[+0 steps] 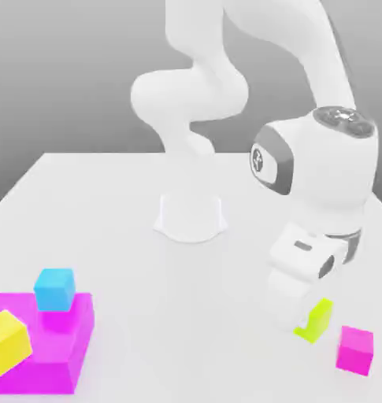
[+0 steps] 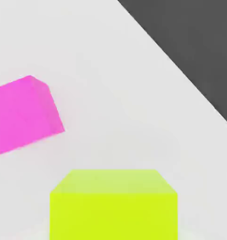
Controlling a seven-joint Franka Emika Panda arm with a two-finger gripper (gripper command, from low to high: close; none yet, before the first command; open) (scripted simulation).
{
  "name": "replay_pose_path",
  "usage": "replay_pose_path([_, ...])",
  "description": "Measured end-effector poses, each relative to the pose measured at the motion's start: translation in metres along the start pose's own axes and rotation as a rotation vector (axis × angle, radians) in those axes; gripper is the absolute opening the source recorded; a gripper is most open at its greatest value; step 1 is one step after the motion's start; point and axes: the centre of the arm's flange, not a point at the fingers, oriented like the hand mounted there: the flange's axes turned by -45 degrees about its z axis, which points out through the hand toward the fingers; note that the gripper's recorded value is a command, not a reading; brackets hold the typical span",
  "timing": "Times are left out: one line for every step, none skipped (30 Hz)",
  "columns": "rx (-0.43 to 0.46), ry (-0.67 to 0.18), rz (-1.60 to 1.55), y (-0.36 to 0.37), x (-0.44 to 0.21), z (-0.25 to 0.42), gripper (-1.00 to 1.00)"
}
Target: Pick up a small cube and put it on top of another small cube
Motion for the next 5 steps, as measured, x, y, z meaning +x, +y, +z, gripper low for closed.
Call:
replay_pose_path([-0.001, 0.000, -0.029, -0.008, 0.008, 0.012, -1.00])
replay_pose_path([-0.001, 0.000, -0.044, -0.012, 0.011, 0.025, -1.00])
replay_pose_path([-0.001, 0.000, -0.052, -0.015, 0.013, 0.033, 1.00])
replay_pose_path([-0.001, 0.000, -0.052, -0.015, 0.013, 0.033, 1.00])
replay_pose_path([-0.001, 0.000, -0.052, -0.015, 0.013, 0.033, 1.00])
